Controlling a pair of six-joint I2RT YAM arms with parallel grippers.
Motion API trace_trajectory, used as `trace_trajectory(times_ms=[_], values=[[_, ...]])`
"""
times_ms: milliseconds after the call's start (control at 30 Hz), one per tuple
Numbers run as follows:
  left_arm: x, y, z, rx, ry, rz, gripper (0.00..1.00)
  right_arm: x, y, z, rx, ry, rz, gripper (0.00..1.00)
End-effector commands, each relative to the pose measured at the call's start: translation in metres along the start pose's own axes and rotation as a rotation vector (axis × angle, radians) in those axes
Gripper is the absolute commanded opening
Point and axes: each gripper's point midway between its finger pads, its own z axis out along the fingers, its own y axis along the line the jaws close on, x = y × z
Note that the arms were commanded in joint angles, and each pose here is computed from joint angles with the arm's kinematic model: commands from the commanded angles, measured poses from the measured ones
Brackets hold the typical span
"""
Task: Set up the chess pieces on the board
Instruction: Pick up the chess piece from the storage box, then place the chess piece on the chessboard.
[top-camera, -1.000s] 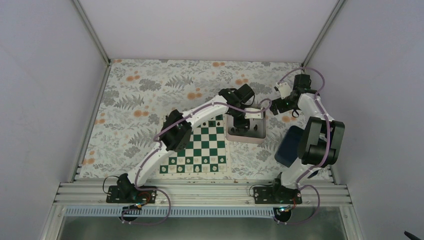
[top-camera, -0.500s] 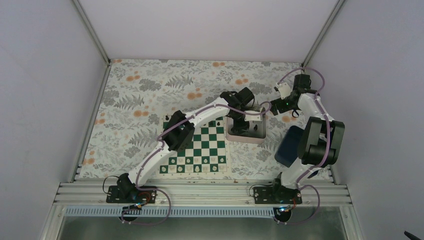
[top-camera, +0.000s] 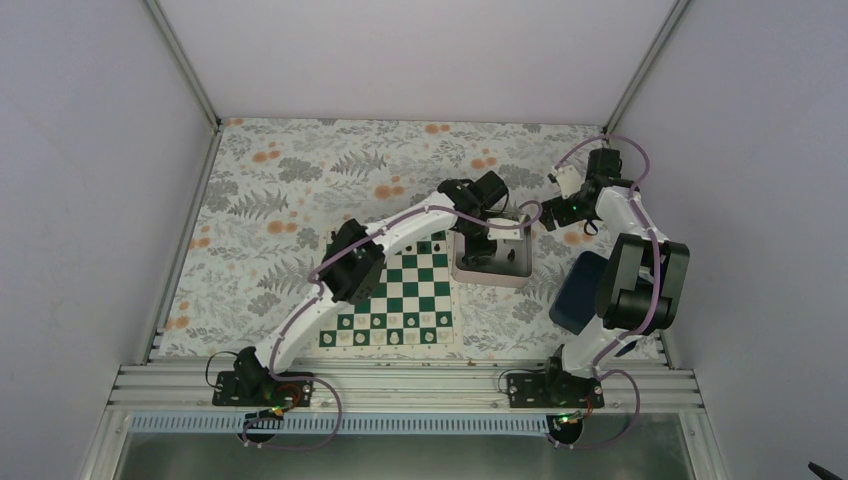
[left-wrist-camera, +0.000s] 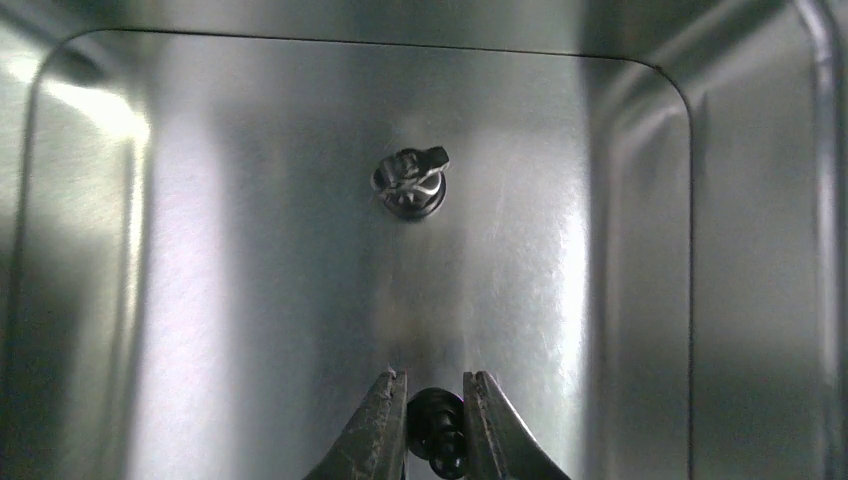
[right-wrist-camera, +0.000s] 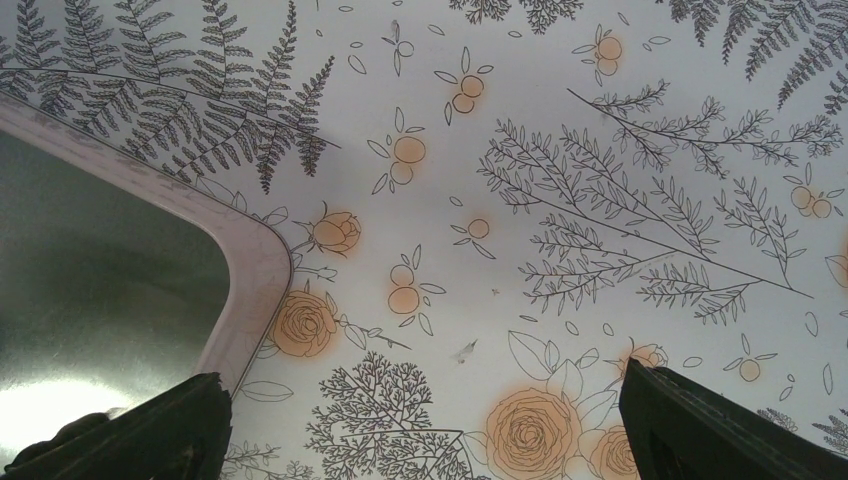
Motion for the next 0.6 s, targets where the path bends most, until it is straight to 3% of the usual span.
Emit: trace_trajectory(times_ms=[0,233,567], values=[[-0.019,0.008,-0.064,-0.101,-0.031,0.037,0.05,0.003,0.002,0.002,-0.012,0.002,-0.013,1.0],[0.017,0.025,-0.126,-0.202,-0.006,-0.023,0.06,0.002,0.001,0.001,-0.007,0.003,-0.012,1.0],[0.152,0.026,-0.19,-0.361,0.039,-0.249,0.06,0.003,-0.001,0.002,-0.002,0.013,-0.008,1.0]])
